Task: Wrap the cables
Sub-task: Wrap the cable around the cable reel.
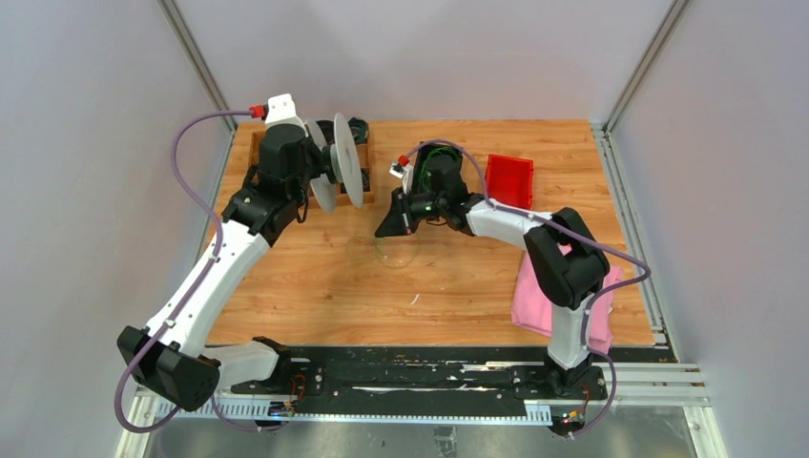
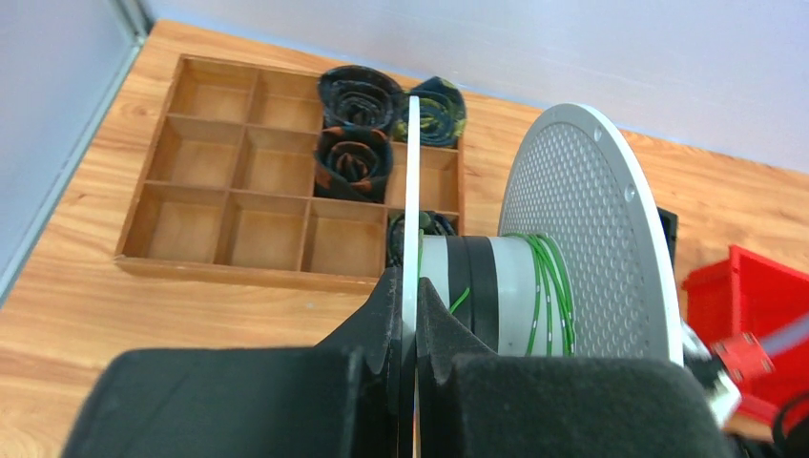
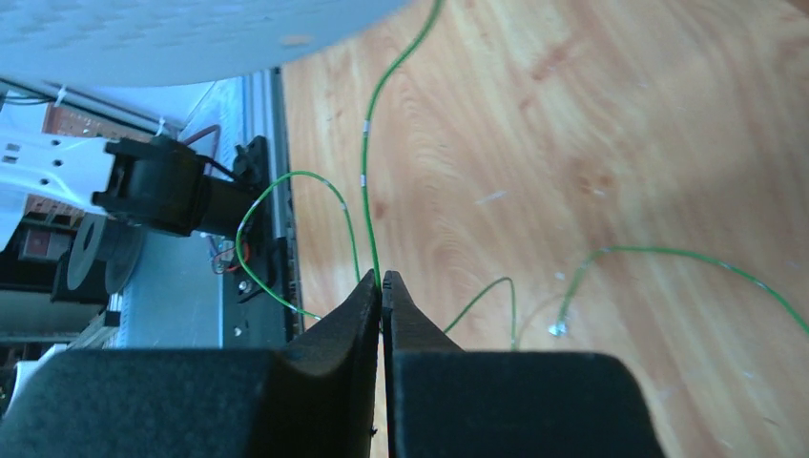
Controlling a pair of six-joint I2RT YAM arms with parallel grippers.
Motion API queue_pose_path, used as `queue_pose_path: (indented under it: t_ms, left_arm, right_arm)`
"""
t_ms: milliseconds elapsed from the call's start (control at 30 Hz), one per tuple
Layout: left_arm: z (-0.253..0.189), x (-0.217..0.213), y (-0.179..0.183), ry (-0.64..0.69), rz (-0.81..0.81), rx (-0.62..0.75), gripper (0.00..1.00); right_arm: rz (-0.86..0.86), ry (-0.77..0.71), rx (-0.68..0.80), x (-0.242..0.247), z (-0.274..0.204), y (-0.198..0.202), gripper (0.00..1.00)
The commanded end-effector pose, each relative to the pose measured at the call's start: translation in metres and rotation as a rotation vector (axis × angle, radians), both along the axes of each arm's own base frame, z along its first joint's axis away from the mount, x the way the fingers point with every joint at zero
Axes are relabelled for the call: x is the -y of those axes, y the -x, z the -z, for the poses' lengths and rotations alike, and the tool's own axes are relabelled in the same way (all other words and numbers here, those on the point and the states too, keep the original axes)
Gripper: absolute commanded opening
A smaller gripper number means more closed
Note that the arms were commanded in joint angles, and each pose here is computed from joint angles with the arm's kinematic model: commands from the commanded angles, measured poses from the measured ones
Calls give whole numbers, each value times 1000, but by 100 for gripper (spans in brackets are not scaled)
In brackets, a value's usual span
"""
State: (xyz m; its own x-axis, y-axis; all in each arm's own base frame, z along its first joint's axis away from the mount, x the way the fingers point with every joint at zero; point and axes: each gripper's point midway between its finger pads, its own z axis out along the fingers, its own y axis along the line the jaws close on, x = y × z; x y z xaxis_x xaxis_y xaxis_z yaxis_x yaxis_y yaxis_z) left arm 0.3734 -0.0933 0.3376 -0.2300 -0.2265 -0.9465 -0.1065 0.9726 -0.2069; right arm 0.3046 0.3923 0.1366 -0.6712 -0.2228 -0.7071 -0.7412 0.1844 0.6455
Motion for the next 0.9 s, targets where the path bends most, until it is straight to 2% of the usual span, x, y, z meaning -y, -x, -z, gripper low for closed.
queue_pose_path:
  t_ms: [0, 367, 867]
  left_arm:
    - [-32, -23, -8, 61, -159, 110, 0]
    - [-20, -27, -17, 13, -191, 106, 0]
    - [1, -9, -14, -134, -72, 112, 0]
  right_arm:
    - [-64, -60, 65, -19, -33, 29, 3]
    - [-197, -94, 98, -31, -72, 73, 2]
    - [-220, -67, 217, -26, -146, 69, 2]
